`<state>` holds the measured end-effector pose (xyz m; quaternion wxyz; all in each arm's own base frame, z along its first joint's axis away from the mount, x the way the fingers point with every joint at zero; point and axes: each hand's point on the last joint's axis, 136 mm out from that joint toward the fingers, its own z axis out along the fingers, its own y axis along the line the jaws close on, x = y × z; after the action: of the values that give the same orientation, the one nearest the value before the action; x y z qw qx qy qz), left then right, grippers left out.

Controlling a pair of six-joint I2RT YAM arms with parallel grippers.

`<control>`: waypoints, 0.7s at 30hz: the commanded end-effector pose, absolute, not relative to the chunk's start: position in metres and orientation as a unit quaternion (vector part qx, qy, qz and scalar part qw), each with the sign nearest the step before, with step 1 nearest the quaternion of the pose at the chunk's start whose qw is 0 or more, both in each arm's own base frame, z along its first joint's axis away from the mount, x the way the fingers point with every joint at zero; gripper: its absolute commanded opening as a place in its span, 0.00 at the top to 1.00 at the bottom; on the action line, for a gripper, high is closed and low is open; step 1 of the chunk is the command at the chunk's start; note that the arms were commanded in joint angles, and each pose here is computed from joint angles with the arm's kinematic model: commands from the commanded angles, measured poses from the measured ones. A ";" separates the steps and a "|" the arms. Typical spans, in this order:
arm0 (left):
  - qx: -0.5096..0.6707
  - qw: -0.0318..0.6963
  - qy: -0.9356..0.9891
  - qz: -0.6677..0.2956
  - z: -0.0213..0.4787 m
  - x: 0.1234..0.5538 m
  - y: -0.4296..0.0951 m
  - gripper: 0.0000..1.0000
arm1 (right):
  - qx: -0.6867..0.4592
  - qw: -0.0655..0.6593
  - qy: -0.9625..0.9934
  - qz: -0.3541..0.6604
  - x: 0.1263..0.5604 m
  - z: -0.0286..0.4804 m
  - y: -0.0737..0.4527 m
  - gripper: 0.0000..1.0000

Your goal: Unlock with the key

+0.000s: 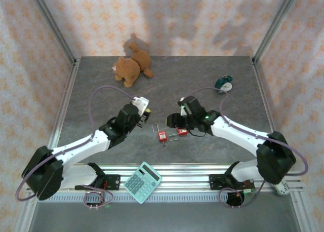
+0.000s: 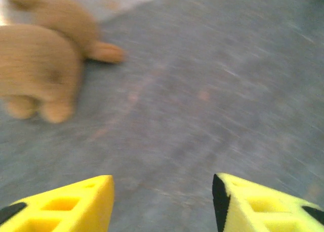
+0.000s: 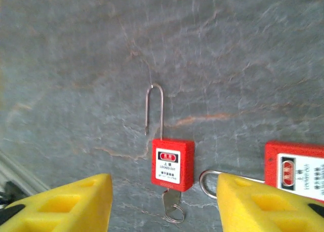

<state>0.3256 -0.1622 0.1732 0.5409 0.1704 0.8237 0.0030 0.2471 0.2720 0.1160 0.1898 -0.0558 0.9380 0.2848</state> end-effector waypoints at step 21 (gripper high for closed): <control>-0.156 0.641 0.750 0.052 0.226 0.282 -0.041 0.33 | -0.200 0.188 0.962 -0.001 0.239 0.048 0.308 0.41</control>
<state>0.2840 -0.0460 0.2312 0.6449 -0.1422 0.7492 0.0510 0.2352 0.3162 0.0487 0.1818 -0.1927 0.9635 0.0390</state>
